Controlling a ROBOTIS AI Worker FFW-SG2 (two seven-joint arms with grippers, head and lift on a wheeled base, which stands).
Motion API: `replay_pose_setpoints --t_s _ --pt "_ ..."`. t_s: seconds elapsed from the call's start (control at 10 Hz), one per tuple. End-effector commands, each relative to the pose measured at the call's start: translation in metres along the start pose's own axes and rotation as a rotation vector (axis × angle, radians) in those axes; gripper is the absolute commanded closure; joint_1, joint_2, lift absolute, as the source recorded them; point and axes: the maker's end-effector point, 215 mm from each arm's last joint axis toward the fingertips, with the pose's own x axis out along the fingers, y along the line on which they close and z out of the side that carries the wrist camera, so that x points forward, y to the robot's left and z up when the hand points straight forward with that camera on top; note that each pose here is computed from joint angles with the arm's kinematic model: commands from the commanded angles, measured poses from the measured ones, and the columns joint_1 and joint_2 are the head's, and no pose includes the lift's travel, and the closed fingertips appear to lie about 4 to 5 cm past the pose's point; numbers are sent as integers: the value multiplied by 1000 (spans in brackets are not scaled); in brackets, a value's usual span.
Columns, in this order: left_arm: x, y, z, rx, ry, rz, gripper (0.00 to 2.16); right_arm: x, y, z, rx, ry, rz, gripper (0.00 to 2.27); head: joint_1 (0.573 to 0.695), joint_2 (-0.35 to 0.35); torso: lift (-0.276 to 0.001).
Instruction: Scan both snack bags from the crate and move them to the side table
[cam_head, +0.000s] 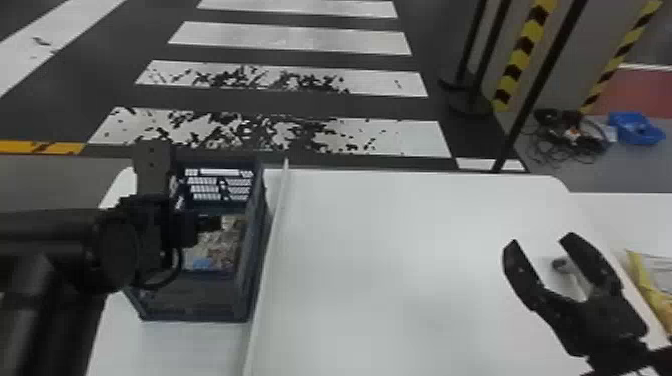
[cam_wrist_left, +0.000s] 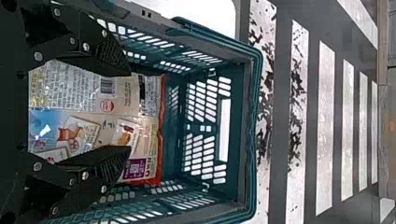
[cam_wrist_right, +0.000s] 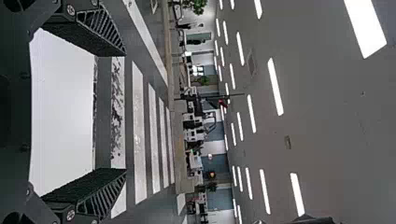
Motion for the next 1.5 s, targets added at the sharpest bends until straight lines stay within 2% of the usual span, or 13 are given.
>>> replay_pose_setpoints --t_s 0.0,0.3,0.6,1.1,1.4 --pt "7 -1 5 -9 12 -5 491 -1 -2 1 -1 -3 -3 113 695 -53 -95" --pt "23 -15 7 -18 62 -14 491 -6 -12 10 -7 -25 -20 113 695 -62 -95" --pt "27 -15 -7 1 115 4 491 -5 -13 14 -3 -35 -17 113 695 -83 -95" --pt "32 -15 -29 -3 188 2 491 -4 -9 14 -2 -31 -4 117 695 -80 -95" --pt "38 -8 -36 -32 199 -3 481 2 -6 17 3 -36 12 117 695 -77 -95"
